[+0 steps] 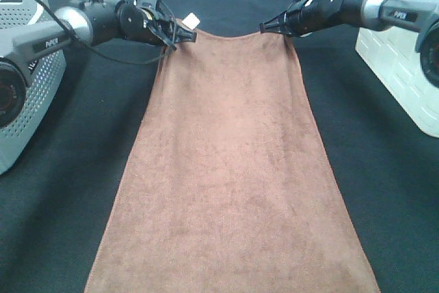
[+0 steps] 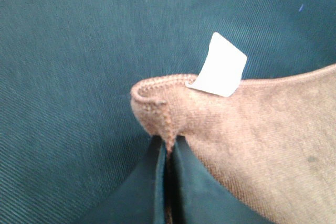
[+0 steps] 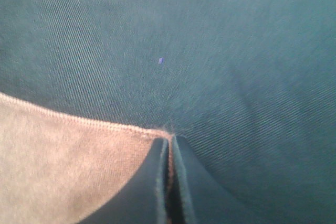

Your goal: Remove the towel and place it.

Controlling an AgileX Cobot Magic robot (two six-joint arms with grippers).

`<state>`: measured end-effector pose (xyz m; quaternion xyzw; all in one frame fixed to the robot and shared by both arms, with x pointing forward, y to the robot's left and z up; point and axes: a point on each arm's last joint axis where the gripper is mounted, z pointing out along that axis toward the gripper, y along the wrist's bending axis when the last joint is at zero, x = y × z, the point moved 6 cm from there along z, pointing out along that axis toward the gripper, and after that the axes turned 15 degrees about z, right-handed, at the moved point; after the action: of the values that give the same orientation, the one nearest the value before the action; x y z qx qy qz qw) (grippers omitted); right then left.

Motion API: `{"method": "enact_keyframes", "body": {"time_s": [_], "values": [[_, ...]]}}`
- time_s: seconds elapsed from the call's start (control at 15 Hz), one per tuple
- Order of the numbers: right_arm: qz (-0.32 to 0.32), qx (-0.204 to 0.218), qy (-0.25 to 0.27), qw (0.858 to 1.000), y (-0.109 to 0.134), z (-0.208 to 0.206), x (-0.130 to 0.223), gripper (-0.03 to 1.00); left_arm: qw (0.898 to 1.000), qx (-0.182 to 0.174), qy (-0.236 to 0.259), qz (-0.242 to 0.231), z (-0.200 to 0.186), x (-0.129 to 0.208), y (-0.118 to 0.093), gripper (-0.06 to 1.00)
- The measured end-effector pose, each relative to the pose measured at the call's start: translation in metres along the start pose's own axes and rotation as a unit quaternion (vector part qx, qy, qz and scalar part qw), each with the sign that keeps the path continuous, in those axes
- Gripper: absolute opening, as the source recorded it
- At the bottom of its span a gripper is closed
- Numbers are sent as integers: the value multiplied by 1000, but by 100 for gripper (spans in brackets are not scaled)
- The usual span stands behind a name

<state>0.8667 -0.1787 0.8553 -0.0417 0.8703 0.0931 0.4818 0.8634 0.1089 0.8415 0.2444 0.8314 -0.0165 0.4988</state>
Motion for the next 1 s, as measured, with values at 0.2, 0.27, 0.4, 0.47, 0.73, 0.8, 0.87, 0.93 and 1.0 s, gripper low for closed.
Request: {"method": "enact_keyframes", "body": {"time_s": [0.2,0.27,0.4,0.47,0.73,0.8,0.87,0.93,1.0], "values": [[9,-3,-3,1000,0,7,3,0,1000,-7,-14,0,9,10,-2,1],[10,-3,1,1000,0,9,7,0,1000,-10,-21,0,11,12,-2,1],[12,1,8,1000,-6,15,17,0,1000,-12,-23,-1,16,21,-4,1],[14,3,11,1000,-9,16,20,0,1000,-12,-22,-2,19,25,-5,1],[17,8,10,1000,-16,16,20,0,999,-14,-29,-9,21,27,-5,5],[17,8,10,1000,-17,16,20,0,999,-15,-31,-10,21,27,-5,8],[17,9,7,1000,-17,16,19,0,999,-15,-32,-11,21,26,-5,12],[17,10,0,1000,-17,16,17,0,999,-16,-35,-16,21,25,-4,17],[17,10,0,1000,-17,16,17,0,999,-16,-35,-16,21,25,-4,17]]}}
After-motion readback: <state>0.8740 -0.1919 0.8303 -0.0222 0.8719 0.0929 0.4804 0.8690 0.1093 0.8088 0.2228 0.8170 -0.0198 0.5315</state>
